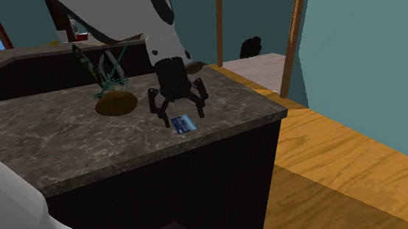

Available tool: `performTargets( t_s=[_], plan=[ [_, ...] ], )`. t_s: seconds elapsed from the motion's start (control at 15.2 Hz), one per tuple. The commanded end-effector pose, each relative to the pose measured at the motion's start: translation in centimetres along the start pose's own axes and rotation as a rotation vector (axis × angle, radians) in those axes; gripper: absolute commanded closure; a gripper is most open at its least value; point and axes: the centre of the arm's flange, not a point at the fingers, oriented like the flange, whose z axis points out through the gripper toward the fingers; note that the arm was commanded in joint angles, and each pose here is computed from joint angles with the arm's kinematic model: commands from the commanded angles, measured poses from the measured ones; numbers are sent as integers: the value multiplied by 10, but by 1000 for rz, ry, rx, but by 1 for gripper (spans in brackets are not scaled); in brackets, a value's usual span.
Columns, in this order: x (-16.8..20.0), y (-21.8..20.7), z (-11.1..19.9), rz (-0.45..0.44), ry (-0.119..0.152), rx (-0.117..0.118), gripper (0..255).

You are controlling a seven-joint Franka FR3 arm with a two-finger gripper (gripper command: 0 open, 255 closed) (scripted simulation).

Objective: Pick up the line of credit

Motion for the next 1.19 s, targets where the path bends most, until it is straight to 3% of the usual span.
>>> performTargets(
  t_s=[0.0,0.07,0.13,0.73,1.12],
  plan=[
    [4,0,6,0,0,0,0],
    [4,0,6,0,0,0,0],
    [4,0,6,0,0,0,255],
    [4,0,6,0,0,0,255],
    [-14,0,-21,0,0,0,255]
  ],
)
